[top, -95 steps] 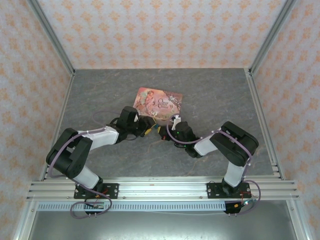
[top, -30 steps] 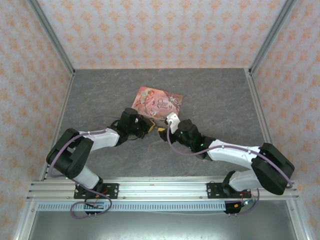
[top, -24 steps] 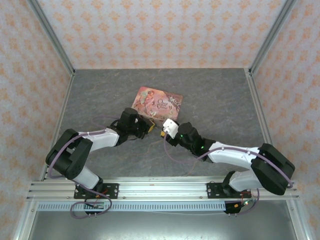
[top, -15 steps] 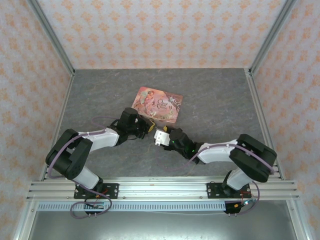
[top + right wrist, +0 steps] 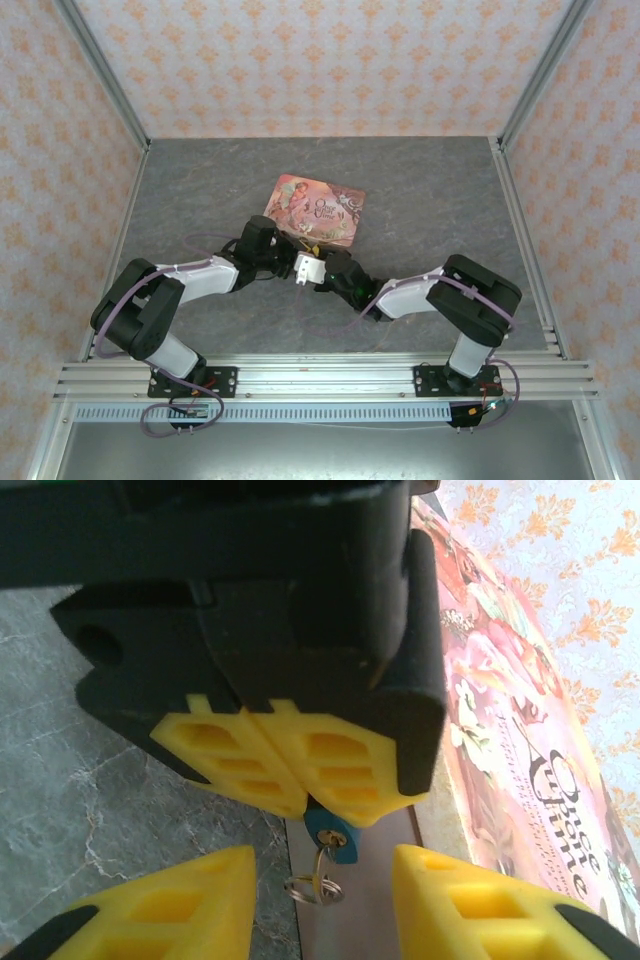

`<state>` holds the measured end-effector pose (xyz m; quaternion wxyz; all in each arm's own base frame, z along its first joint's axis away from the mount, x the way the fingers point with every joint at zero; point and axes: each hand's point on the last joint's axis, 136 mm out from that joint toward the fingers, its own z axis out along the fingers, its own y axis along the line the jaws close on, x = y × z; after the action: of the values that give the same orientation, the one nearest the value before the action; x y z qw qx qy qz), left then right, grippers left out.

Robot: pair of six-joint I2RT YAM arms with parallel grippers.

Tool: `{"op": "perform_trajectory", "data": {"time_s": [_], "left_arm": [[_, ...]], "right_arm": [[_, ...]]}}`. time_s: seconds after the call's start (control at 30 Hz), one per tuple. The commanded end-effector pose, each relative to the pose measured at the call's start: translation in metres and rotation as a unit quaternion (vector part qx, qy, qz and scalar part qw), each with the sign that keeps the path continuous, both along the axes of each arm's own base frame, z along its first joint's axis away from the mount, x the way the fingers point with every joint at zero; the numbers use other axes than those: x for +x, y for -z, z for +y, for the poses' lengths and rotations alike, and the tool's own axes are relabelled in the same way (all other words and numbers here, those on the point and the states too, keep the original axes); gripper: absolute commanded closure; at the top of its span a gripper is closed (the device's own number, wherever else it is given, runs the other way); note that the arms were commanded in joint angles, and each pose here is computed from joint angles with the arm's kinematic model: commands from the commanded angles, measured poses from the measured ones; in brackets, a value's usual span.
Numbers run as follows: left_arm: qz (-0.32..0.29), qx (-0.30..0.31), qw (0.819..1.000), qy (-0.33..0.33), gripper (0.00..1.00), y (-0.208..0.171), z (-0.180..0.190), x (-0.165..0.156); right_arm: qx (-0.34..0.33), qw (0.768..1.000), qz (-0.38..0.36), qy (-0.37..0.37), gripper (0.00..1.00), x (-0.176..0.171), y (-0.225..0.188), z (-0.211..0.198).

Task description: Unlock the padlock with the key

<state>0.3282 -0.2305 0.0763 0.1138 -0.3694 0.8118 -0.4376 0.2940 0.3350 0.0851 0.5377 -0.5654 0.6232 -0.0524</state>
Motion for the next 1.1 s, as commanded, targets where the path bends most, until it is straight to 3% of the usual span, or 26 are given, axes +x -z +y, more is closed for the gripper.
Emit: {"op": "perform_trajectory", "data": {"time_s": [0.0,0.33,0.57,0.83,1.07], "left_arm": [[-0.026,-0.018,1.0,0.0,1.0,-0.024,-0.007,0.007],[-0.025,-0.018,1.0,0.002,1.0,-0.023,-0.007,0.006],[-0.027,-0.018,0.999,0.004,1.0,-0.024,-0.008,0.006],[-0.023,-0.017,1.0,0.006,1.0,-0.021,-0.008,0.006],[-0.022,-0.016,1.0,0.006,1.0,-0.019,-0.009,0.005]], "right_arm": [[0.024,1.0,-0.006,0.009,0.64,0.006,-0.007,0.006],[0.03,0.999,0.01,0.021,0.8,0.009,0.0,0.0],[0.029,0.999,0.014,0.037,0.85,0.016,0.003,-0.004],[0.039,0.998,0.028,0.041,0.96,0.017,0.004,-0.003],[0.084,0.993,0.055,0.064,1.0,0.019,0.0,-0.005]]}}
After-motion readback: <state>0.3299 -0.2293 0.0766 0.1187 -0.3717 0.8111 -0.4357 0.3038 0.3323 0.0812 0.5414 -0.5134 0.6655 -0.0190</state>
